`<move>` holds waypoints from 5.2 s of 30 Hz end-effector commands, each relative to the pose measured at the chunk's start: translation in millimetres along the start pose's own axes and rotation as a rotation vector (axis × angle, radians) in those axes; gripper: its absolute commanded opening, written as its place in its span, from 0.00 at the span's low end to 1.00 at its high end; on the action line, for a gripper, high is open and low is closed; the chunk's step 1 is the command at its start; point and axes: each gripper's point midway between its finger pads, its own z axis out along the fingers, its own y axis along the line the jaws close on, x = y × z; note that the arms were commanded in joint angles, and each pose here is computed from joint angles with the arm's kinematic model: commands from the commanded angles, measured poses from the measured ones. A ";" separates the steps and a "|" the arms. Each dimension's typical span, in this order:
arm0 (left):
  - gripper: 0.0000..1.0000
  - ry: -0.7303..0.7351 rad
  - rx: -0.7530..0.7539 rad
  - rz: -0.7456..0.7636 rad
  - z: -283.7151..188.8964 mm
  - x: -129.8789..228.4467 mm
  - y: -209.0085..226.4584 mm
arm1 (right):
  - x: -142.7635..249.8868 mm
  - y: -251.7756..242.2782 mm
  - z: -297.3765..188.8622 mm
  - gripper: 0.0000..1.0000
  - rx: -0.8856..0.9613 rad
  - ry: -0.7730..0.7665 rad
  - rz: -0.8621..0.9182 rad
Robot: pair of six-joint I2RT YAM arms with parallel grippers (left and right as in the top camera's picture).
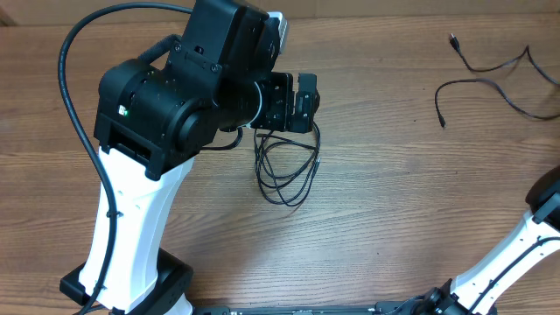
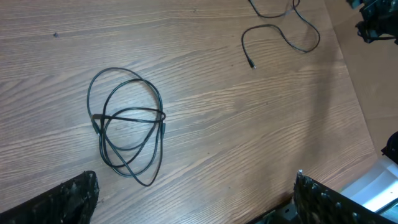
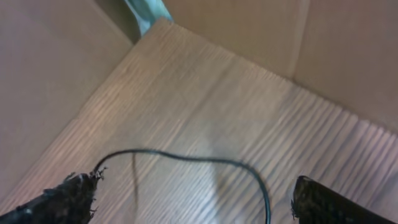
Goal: Untangle cables
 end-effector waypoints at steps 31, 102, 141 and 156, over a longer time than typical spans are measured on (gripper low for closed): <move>1.00 0.008 -0.010 0.019 3.9 0.9 0.3 | 140.5 -24.5 -65.9 1.00 0.120 0.634 -0.255; 1.00 0.008 -0.010 0.019 3.9 0.9 0.3 | 237.7 -10.4 114.8 1.00 -0.196 0.280 -0.240; 1.00 0.008 -0.010 0.019 3.9 0.9 0.3 | 323.5 246.0 -269.9 1.00 -0.835 0.806 -0.579; 1.00 0.008 -0.010 0.019 3.9 0.9 0.3 | 465.2 257.6 -279.8 1.00 -0.655 0.710 -1.107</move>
